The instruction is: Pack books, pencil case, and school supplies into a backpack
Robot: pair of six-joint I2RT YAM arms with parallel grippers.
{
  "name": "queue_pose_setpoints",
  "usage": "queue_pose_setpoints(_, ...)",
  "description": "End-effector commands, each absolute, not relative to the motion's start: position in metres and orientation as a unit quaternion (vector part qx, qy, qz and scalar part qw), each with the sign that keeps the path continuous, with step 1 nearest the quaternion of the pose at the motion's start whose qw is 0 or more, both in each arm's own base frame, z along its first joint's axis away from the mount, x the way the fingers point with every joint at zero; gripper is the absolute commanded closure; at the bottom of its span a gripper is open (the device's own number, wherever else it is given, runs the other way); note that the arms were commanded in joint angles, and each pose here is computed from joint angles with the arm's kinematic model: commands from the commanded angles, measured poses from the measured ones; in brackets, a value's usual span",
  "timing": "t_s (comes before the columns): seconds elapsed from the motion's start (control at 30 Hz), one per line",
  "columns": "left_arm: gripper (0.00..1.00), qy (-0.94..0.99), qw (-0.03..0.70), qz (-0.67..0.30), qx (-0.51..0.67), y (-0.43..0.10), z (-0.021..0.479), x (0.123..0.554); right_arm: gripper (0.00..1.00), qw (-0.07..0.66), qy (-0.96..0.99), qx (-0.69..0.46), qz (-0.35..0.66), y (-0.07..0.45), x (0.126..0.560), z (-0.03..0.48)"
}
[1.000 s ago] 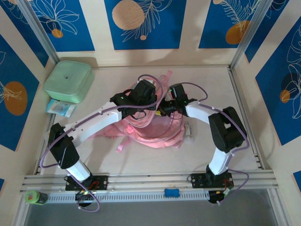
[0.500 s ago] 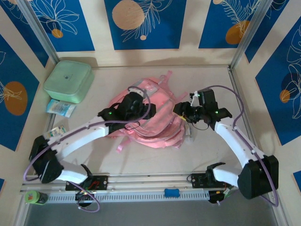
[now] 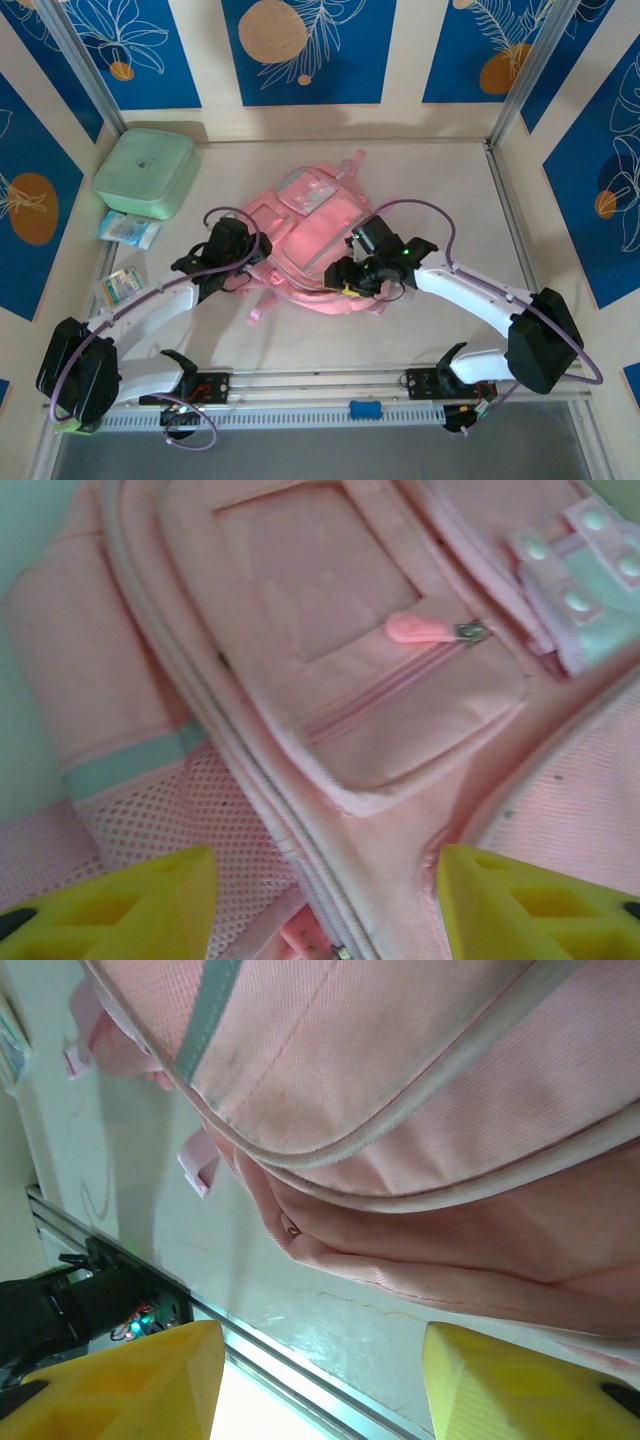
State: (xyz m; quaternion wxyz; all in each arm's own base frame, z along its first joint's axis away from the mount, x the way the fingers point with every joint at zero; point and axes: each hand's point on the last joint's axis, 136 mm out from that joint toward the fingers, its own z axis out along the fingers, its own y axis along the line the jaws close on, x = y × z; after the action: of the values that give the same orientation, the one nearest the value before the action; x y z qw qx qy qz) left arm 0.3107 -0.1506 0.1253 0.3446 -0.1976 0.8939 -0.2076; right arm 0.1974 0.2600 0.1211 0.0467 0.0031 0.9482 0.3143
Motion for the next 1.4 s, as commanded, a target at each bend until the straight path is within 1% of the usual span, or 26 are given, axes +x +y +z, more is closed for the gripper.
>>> queue_pose_setpoints(0.0, 0.43, 0.877, 0.342, -0.219, -0.257, -0.141, 0.111, 0.316, 0.44, 0.051, 0.953, 0.029, 0.296, 0.259, 0.203, 0.109)
queue_pose_setpoints(0.37, 0.48, 0.866, 0.316, -0.270, -0.278, -0.165, 0.085, 0.340, 0.43, 0.056, 0.958, 0.033, 0.281, 0.259, 0.208, 0.092)
queue_pose_setpoints(0.5, 0.54, 0.866, 0.299, -0.283, -0.283, -0.174, 0.075, 0.343, 0.43, 0.053, 0.959, 0.035, 0.278, 0.257, 0.208, 0.087)
queue_pose_setpoints(0.67, 0.59, 0.860, 0.306, -0.310, -0.265, -0.187, 0.078, 0.353, 0.42, 0.054, 0.957, 0.041, 0.281, 0.254, 0.214, 0.084)
queue_pose_setpoints(0.7, 0.61, 0.863, 0.301, -0.306, -0.265, -0.188, 0.077, 0.354, 0.42, 0.056, 0.958, 0.041, 0.278, 0.252, 0.215, 0.084)
queue_pose_setpoints(0.77, 0.69, 0.863, 0.303, -0.307, -0.262, -0.191, 0.080, 0.357, 0.42, 0.065, 0.960, 0.042, 0.271, 0.248, 0.219, 0.083)
queue_pose_setpoints(0.9, 0.79, 0.860, 0.310, -0.309, -0.264, -0.192, 0.086, 0.360, 0.42, 0.075, 0.958, 0.047, 0.274, 0.243, 0.231, 0.084)
queue_pose_setpoints(0.97, 0.89, 0.860, 0.311, -0.310, -0.260, -0.193, 0.089, 0.362, 0.42, 0.084, 0.958, 0.046, 0.269, 0.239, 0.240, 0.086)
queue_pose_setpoints(1.07, 0.98, 0.859, 0.310, -0.315, -0.260, -0.195, 0.094, 0.361, 0.42, 0.097, 0.958, 0.045, 0.267, 0.235, 0.251, 0.090)
queue_pose_setpoints(1.1, 1.00, 0.858, 0.310, -0.316, -0.262, -0.195, 0.095, 0.359, 0.42, 0.101, 0.957, 0.045, 0.269, 0.234, 0.255, 0.093)
queue_pose_setpoints(1.37, 1.00, 0.850, 0.313, -0.326, -0.270, -0.203, 0.117, 0.337, 0.40, 0.132, 0.951, 0.042, 0.276, 0.223, 0.298, 0.104)
